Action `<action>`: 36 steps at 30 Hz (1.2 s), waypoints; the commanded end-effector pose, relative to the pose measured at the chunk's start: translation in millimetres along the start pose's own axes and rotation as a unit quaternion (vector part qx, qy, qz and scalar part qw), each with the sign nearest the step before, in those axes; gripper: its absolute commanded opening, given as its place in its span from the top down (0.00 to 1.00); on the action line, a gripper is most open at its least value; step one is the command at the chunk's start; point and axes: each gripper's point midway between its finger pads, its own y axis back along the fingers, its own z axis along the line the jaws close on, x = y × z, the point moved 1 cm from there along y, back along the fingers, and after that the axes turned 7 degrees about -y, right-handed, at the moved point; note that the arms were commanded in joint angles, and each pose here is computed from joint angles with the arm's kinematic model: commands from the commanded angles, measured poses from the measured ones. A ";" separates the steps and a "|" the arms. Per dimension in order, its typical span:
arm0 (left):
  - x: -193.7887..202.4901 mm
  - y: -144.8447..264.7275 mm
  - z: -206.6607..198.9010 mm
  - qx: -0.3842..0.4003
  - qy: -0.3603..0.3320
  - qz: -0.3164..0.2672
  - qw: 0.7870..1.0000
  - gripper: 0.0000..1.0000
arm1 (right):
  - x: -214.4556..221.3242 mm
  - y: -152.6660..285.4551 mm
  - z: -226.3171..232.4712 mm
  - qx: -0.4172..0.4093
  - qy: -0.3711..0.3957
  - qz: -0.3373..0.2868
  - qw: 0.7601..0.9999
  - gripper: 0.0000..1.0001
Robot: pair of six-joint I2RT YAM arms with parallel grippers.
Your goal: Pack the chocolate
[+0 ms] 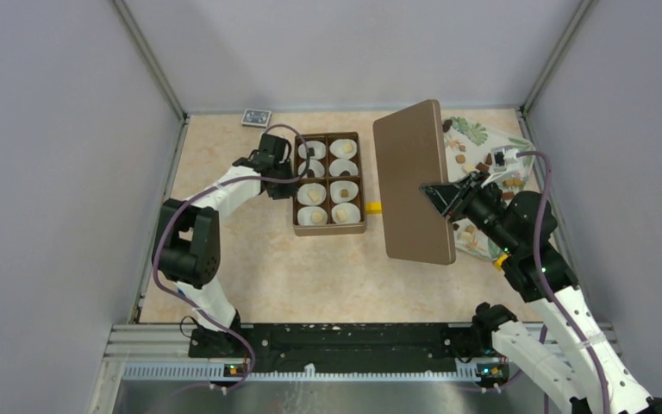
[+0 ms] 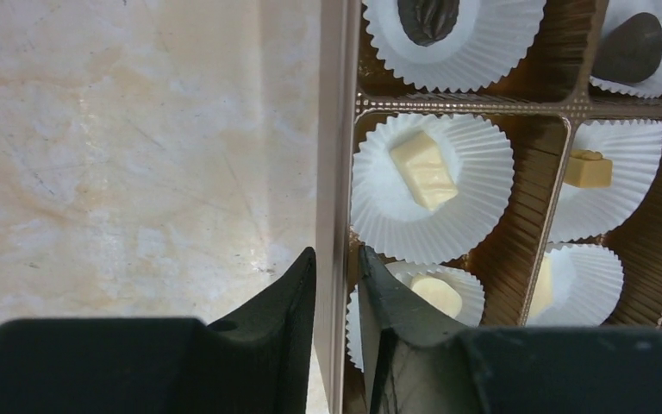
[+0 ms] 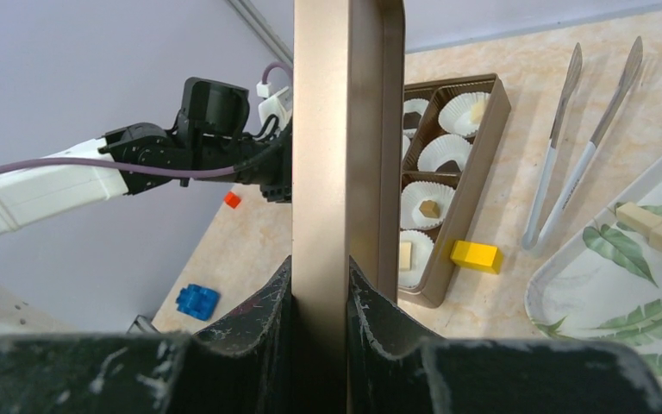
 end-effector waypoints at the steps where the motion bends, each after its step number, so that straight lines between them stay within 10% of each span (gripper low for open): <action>1: -1.0 -5.3 7.2 -0.020 -0.007 -0.007 1.000 0.76 | -28.5 2.2 24.0 -0.038 0.010 -0.048 0.998 1.00; 11: 11.7 -5.3 4.3 -0.007 -0.022 0.009 1.000 1.00 | -27.9 -2.6 23.1 -0.039 0.007 -0.047 0.998 1.00; 32: 58.5 54.5 -8.2 0.054 -0.062 0.024 0.996 1.00 | -22.6 -52.4 20.8 -0.081 -0.089 -0.053 0.991 1.00; 36: 46.3 71.0 -16.8 0.071 -0.056 0.005 0.996 0.78 | -17.7 -59.0 20.0 -0.097 -0.120 -0.053 0.987 1.00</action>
